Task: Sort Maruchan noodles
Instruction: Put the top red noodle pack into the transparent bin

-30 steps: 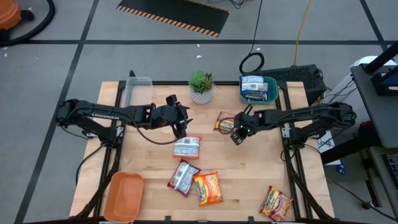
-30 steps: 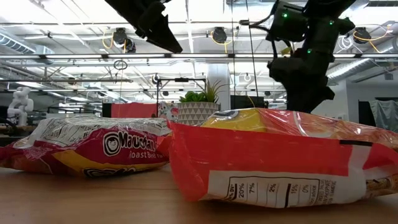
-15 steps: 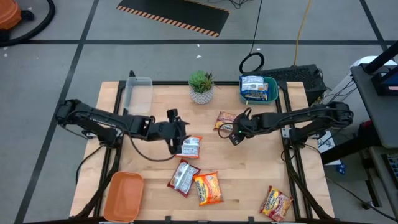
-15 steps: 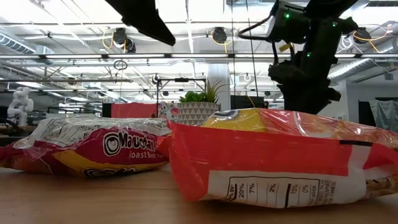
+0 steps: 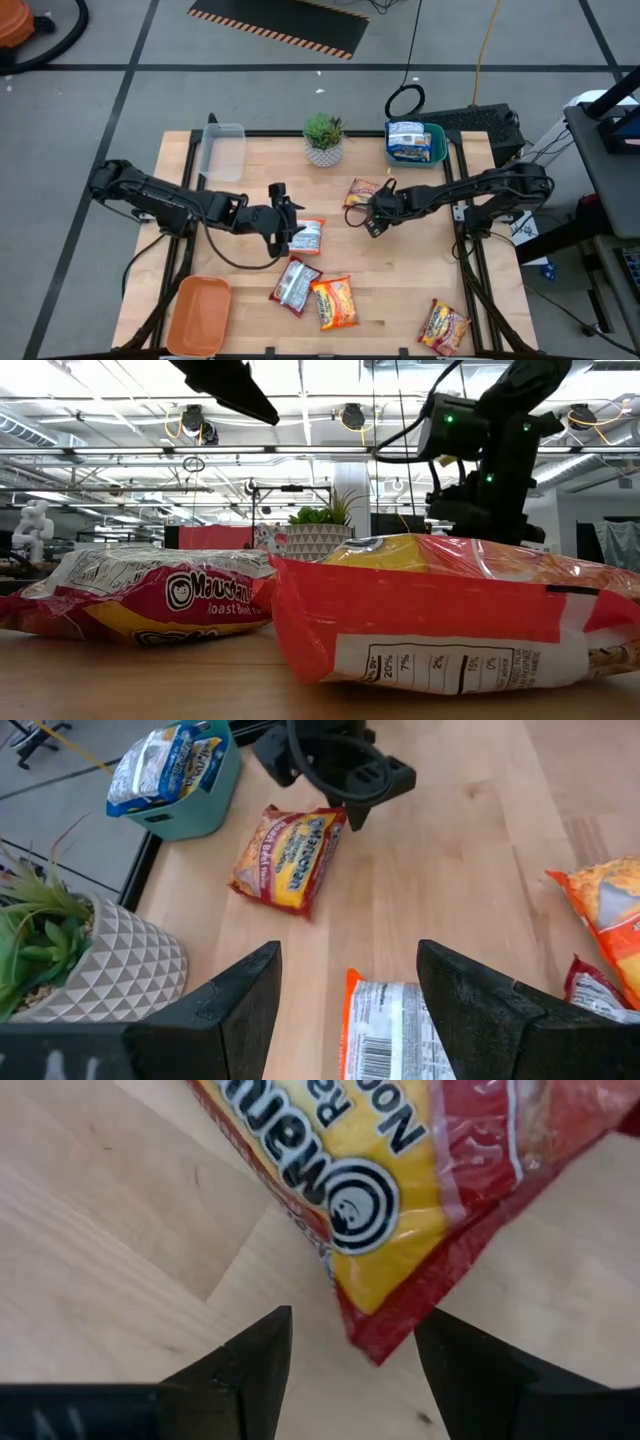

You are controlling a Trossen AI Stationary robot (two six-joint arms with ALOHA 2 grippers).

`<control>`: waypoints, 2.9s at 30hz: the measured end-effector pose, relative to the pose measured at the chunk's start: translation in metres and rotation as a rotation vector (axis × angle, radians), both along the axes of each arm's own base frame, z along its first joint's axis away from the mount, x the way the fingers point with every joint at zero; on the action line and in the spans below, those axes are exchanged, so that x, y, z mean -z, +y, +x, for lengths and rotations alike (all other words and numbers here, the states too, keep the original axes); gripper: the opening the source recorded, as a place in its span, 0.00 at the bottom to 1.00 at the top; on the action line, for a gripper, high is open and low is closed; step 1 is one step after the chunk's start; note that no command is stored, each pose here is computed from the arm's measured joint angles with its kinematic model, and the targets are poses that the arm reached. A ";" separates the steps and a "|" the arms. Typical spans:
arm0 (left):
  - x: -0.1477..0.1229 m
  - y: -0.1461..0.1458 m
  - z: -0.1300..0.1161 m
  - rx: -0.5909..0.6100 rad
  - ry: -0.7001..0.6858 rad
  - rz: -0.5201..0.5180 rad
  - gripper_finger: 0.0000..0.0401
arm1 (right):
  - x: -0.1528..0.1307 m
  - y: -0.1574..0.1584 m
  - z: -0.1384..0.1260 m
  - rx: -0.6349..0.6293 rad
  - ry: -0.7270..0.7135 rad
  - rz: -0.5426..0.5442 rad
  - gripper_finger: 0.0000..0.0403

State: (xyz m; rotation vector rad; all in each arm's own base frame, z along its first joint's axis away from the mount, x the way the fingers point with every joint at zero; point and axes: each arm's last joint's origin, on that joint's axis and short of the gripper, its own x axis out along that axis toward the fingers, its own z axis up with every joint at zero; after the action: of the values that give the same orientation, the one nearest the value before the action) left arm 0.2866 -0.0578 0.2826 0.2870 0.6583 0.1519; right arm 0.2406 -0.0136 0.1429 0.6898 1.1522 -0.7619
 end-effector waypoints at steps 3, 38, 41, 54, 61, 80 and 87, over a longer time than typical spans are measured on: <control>0.000 -0.004 -0.001 0.014 -0.003 0.000 0.60 | 0.003 -0.001 0.002 -0.010 0.004 -0.028 0.51; 0.011 -0.004 -0.008 -0.017 0.087 -0.021 0.60 | -0.011 -0.014 -0.003 -0.119 -0.083 -0.178 0.01; 0.016 -0.004 -0.009 -0.026 0.095 -0.030 0.60 | -0.025 -0.010 -0.007 -0.140 -0.134 -0.236 0.00; 0.016 -0.003 -0.008 -0.030 0.082 -0.038 0.60 | -0.066 0.013 -0.020 -0.191 -0.315 -0.435 0.00; 0.011 -0.004 -0.004 -0.023 0.011 -0.047 0.60 | -0.083 0.024 -0.014 -0.234 -0.488 -0.488 0.00; 0.023 -0.018 0.014 -0.140 -0.065 0.221 0.60 | -0.117 0.051 0.003 -0.211 -0.798 -0.732 0.00; 0.043 -0.022 0.033 -0.175 -0.064 0.320 0.60 | -0.116 0.060 0.023 -0.233 -0.885 -0.823 0.00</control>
State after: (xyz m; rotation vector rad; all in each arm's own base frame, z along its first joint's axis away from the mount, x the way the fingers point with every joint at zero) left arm 0.3198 -0.0797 0.2394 0.5302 0.5938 0.4348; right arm 0.2639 0.0464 0.2585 0.1295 0.0584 -0.5566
